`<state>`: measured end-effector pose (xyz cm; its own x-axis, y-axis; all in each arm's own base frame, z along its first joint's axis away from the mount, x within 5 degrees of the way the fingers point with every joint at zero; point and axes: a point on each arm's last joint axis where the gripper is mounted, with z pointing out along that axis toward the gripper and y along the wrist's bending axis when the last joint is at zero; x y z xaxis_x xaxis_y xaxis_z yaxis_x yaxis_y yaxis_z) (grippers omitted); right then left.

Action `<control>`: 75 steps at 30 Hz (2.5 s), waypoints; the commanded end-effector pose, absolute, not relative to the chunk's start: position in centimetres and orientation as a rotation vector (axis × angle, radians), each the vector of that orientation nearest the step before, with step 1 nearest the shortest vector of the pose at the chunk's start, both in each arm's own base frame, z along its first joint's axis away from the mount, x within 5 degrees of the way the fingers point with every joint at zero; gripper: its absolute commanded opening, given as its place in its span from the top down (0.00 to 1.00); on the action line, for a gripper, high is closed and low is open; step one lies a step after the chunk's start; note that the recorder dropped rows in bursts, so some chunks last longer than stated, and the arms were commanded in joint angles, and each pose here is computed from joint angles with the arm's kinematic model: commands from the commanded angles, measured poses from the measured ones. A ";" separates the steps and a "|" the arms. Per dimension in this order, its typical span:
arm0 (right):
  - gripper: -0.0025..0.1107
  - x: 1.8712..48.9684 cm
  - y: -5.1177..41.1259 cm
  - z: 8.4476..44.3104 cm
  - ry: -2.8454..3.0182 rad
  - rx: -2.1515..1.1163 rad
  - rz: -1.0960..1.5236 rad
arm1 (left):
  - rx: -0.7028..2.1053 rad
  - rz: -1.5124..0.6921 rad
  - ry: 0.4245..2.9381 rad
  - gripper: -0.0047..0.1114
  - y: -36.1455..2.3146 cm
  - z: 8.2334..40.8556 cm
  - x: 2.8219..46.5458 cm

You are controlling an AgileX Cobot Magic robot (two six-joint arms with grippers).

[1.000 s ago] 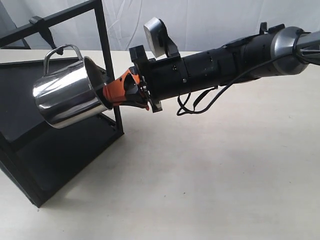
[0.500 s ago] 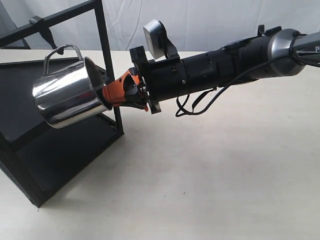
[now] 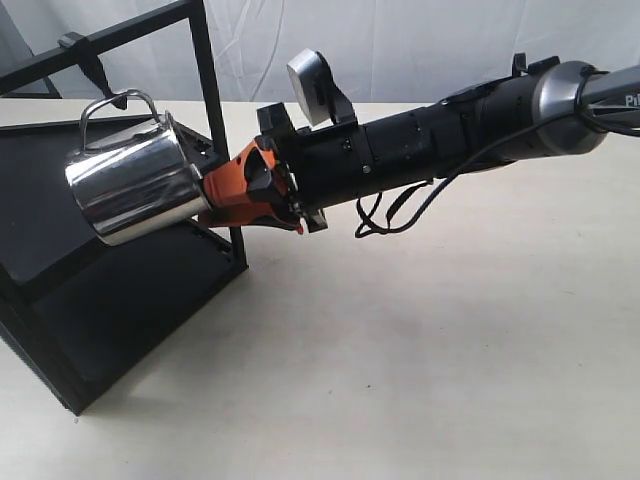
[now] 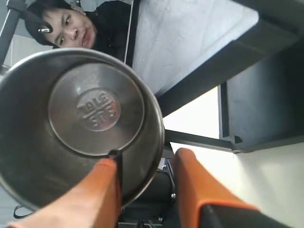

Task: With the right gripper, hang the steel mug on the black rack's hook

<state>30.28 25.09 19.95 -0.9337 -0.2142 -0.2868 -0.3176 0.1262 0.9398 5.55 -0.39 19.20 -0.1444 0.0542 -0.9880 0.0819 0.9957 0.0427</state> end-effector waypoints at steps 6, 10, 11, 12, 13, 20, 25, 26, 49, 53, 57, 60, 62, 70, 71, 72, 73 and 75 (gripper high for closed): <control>0.65 31.8 22.0 20.7 2.313 -0.523 1.862 | 0.107 -0.028 1.713 0.95 -0.4 19.2 5.5; 0.65 32.6 20.2 21.5 2.302 -0.483 1.825 | 0.107 -0.028 1.713 0.95 -0.4 19.2 5.5; 0.65 32.7 20.0 21.7 2.300 -0.476 1.820 | 0.107 -0.028 1.713 0.95 -0.4 19.2 5.5; 0.66 32.8 19.6 21.9 2.297 -0.478 1.809 | 0.107 -0.028 1.713 0.95 -0.4 19.2 5.5; 0.68 32.8 19.3 22.2 2.291 -0.482 1.797 | 0.107 -0.028 1.713 0.95 -0.4 19.2 5.5; 0.99 32.4 16.5 25.7 2.311 -0.576 1.424 | 0.107 -0.028 1.713 0.95 -0.4 19.2 5.5; 0.99 32.1 13.0 28.8 2.349 -0.538 0.719 | 0.107 -0.028 1.713 0.95 -0.4 19.2 5.5; 0.99 31.8 12.2 29.5 2.337 -0.520 0.609 | 0.107 -0.028 1.713 0.95 -0.4 19.2 5.5; 0.99 22.7 7.5 31.7 2.194 -0.453 0.277 | 0.107 -0.028 1.713 0.95 -0.4 19.2 5.5; 0.99 22.8 7.5 31.8 2.187 -0.431 0.298 | 0.107 -0.028 1.713 0.95 -0.4 19.2 5.5; 0.99 22.8 7.5 31.8 2.187 -0.431 0.298 | 0.107 -0.028 1.713 0.95 -0.4 19.2 5.5; 0.99 22.8 7.5 31.8 2.187 -0.431 0.298 | 0.107 -0.028 1.713 0.95 -0.4 19.2 5.5; 0.99 22.8 7.5 31.8 2.187 -0.431 0.298 | 0.107 -0.028 1.713 0.95 -0.4 19.2 5.5; 0.99 22.1 7.2 32.8 2.128 -0.463 0.251 | 0.107 -0.028 1.713 0.95 -0.4 19.2 5.5; 0.99 22.2 7.2 32.8 2.121 -0.458 0.249 | 0.107 -0.028 1.713 0.95 -0.4 19.2 5.5; 0.99 22.3 7.1 32.9 2.108 -0.451 0.242 | 0.107 -0.028 1.713 0.95 -0.4 19.2 5.5; 0.99 22.3 7.1 33.0 2.095 -0.450 0.232 | 0.107 -0.028 1.713 0.95 -0.4 19.2 5.5; 0.99 22.4 7.0 33.3 2.068 -0.431 0.230 | 0.107 -0.028 1.713 0.95 -0.4 19.2 5.5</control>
<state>22.36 7.30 32.83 -0.5043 -0.2202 -0.8350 -0.4111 0.9115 0.0080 5.55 -0.39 19.20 -0.1444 0.0542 -0.9880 0.0819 0.9957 0.0427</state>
